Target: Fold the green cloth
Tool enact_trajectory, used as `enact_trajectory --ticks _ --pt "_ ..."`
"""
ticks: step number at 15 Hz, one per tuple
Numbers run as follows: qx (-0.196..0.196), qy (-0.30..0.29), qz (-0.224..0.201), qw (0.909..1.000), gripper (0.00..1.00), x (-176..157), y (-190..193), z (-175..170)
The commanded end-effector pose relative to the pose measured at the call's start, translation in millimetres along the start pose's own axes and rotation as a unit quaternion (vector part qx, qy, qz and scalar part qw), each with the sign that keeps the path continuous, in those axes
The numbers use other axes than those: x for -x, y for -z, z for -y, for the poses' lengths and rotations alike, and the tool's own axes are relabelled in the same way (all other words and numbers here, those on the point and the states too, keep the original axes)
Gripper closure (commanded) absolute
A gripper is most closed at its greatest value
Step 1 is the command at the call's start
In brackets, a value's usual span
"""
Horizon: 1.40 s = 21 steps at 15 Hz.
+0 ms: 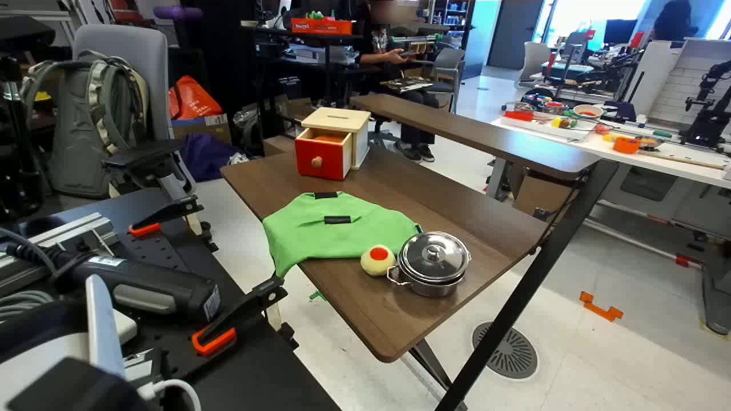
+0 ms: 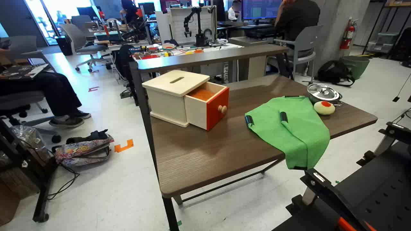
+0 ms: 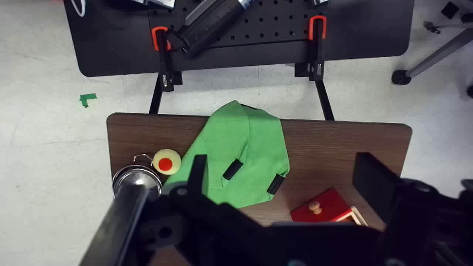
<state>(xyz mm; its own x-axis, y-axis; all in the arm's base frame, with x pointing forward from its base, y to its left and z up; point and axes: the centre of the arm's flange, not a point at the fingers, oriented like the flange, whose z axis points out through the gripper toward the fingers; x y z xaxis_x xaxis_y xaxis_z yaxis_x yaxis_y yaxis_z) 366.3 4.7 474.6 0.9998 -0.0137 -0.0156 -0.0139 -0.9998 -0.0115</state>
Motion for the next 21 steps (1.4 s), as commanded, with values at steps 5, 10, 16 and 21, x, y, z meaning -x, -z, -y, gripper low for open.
enact_trajectory --ticks 5,10,16,21 --pt "0.0 0.0 0.0 1.0 0.0 0.0 0.0 0.0" --pt "0.0 0.0 0.0 1.0 0.0 0.0 0.0 0.0" --pt "-0.055 -0.073 -0.054 0.9944 0.0 -48.3 -63.7 27.9" --pt "-0.075 -0.135 -0.074 0.9853 0.0 -85.4 -135.7 43.3"
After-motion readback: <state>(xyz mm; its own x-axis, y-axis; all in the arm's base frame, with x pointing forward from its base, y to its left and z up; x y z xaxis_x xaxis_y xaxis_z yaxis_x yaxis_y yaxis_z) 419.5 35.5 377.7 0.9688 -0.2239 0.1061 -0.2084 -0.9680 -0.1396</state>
